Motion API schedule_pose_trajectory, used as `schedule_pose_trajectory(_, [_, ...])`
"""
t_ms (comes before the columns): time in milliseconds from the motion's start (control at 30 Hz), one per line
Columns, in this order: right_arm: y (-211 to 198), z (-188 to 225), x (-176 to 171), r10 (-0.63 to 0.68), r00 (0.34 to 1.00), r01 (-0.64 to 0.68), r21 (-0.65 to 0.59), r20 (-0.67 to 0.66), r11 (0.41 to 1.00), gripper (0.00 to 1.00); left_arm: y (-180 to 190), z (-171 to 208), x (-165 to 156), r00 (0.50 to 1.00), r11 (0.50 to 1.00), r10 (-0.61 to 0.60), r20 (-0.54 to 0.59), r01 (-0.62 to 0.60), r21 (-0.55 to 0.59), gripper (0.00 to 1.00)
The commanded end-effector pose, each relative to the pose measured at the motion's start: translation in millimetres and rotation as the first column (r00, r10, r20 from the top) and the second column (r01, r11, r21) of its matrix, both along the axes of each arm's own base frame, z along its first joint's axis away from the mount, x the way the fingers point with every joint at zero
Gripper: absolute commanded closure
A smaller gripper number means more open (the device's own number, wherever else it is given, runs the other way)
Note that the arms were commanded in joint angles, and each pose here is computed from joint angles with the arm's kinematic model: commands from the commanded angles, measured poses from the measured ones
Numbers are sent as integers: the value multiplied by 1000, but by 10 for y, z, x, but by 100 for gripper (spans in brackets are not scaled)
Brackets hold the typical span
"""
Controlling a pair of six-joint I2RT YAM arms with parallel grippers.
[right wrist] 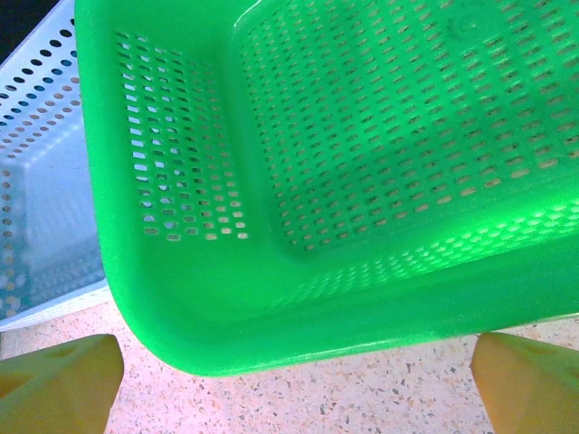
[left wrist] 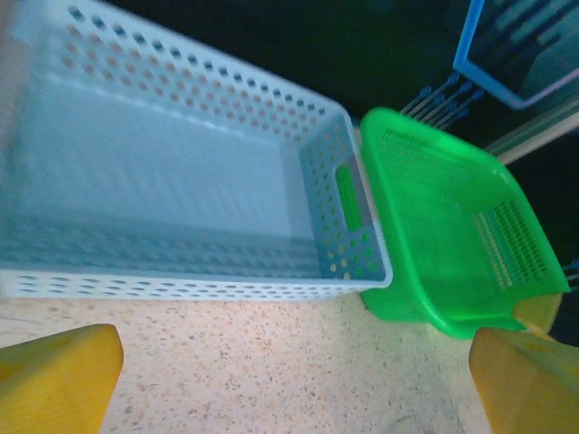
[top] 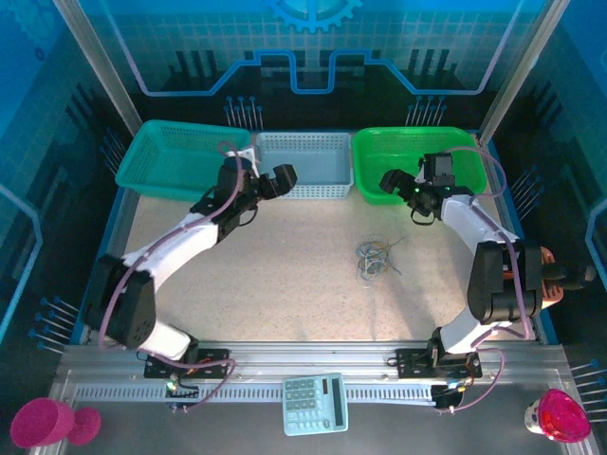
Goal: Untangle the cables
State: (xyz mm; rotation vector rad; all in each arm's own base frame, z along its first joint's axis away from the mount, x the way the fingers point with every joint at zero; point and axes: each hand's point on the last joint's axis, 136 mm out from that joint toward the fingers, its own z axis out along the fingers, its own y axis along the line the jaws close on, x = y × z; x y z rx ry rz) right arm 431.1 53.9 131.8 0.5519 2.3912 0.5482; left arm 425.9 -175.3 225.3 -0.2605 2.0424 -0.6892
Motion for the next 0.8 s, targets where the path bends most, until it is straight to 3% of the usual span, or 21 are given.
schedule_pose_trajectory(0, [30, 16, 61, -2, 1000, 2, 41, 6, 999, 0, 485, -275, -248, 984, 980, 147, -97, -131, 151, 1])
schedule_pose_trajectory(133, [66, -7, 118, -5, 1000, 5, 55, 1, 998, 0, 930, -431, -407, 949, 960, 268, -167, -248, 132, 1])
schedule_pose_trajectory(300, [90, -7, 204, -7, 1000, 8, 59, -1, 998, 0, 1199, -640, -462, 922, 943, 329, -205, -311, 115, 1])
schedule_pose_trajectory(533, [143, 92, 282, 16, 1000, -16, 67, 11, 998, 0, 1248, -832, -198, 928, 949, 315, -199, -303, 87, 1])
schedule_pose_trajectory(767, [341, 311, -46, 81, 996, -84, 73, 47, 994, 3, 1366, -897, 157, 934, 950, 311, -177, -302, 80, 1])
